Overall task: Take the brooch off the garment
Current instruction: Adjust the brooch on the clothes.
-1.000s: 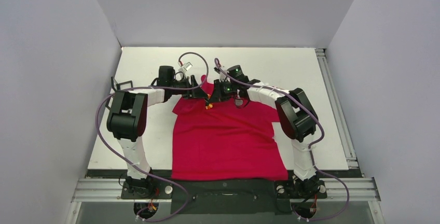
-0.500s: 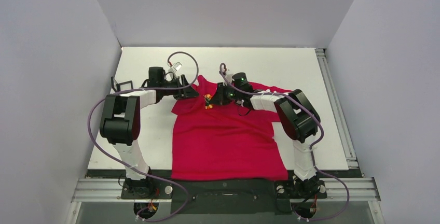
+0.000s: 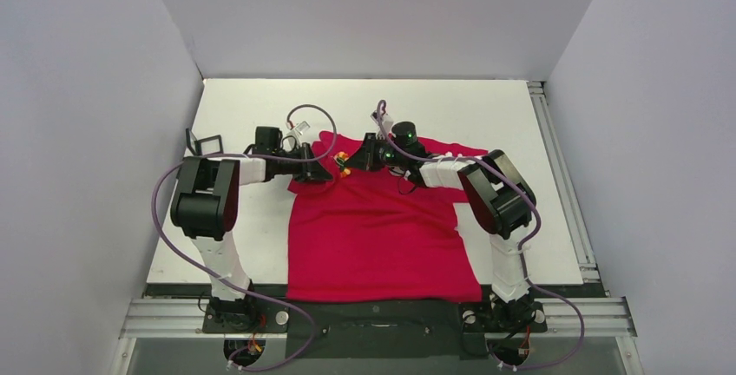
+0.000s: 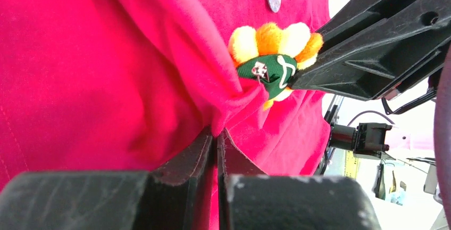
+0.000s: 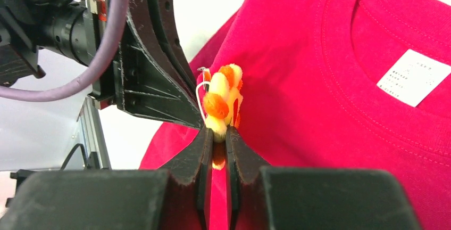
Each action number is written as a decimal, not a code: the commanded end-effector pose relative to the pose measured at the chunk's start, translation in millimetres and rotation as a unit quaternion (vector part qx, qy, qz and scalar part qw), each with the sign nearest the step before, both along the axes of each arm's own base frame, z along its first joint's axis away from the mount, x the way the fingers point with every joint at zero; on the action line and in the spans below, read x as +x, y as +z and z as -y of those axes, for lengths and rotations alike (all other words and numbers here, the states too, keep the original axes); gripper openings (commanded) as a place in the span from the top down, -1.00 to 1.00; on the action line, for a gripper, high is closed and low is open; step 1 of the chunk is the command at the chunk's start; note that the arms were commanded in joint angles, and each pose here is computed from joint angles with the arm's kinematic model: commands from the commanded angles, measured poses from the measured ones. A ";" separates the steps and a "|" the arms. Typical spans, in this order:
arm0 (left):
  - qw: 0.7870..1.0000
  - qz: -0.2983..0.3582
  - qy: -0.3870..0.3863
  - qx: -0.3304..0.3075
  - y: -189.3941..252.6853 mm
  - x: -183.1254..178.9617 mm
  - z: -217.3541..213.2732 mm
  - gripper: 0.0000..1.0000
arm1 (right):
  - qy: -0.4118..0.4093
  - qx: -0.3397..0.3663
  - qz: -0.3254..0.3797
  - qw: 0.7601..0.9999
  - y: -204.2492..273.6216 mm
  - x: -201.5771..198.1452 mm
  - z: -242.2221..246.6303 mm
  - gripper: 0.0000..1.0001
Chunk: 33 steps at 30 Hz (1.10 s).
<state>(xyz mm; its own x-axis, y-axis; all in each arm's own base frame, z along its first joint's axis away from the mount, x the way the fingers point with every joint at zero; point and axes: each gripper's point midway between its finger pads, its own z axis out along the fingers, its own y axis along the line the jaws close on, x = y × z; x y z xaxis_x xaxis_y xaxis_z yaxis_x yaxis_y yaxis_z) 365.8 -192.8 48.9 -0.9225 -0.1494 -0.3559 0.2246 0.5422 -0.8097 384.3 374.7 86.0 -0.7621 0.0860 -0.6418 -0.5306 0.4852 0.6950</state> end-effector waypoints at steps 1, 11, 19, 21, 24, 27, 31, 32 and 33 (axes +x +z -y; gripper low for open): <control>0.998 0.034 -0.039 -0.024 14.6 -6.0 17.9 0.99 | 0.014 0.073 0.052 0.996 54.9 2.8 -10.8 1.00; 0.993 0.075 -0.080 -0.032 31.2 -13.9 37.4 0.97 | 0.051 0.075 0.056 0.994 55.5 -12.4 -18.3 1.00; 0.993 0.106 -0.048 0.020 38.5 -2.9 -21.4 0.19 | 0.056 0.010 0.073 0.996 36.1 -9.8 1.8 1.00; 0.993 0.110 -0.036 0.028 40.7 2.2 -30.9 0.18 | 0.059 0.000 0.070 0.996 30.3 -12.4 4.2 1.00; 0.993 0.112 -0.023 0.023 41.9 13.0 -30.4 0.18 | 0.059 0.005 0.069 0.996 30.3 -13.1 4.3 1.00; 0.996 0.091 0.006 -0.002 38.7 25.0 -24.2 0.18 | 0.055 0.011 0.070 0.996 32.8 -11.3 3.0 1.00; 0.995 0.100 0.014 -0.022 42.5 39.3 -13.1 0.19 | 0.057 0.010 0.069 0.996 31.6 -12.1 2.8 1.00; 0.994 0.106 0.011 -0.025 44.4 41.3 -10.2 0.19 | 0.057 0.009 0.070 0.996 31.2 -12.1 3.2 1.00; 0.994 0.107 0.012 -0.028 46.4 43.7 -8.8 0.22 | 0.057 0.007 0.069 0.996 30.7 -12.4 3.7 1.00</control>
<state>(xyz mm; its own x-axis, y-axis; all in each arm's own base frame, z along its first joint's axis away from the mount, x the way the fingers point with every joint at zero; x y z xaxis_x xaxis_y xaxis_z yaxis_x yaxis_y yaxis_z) 381.5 -172.2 71.0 -0.8706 -0.1637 -0.4640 0.3130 0.5433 -0.7790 370.4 370.5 82.3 -0.7420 0.0003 -0.6704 -0.5987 0.4497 0.6628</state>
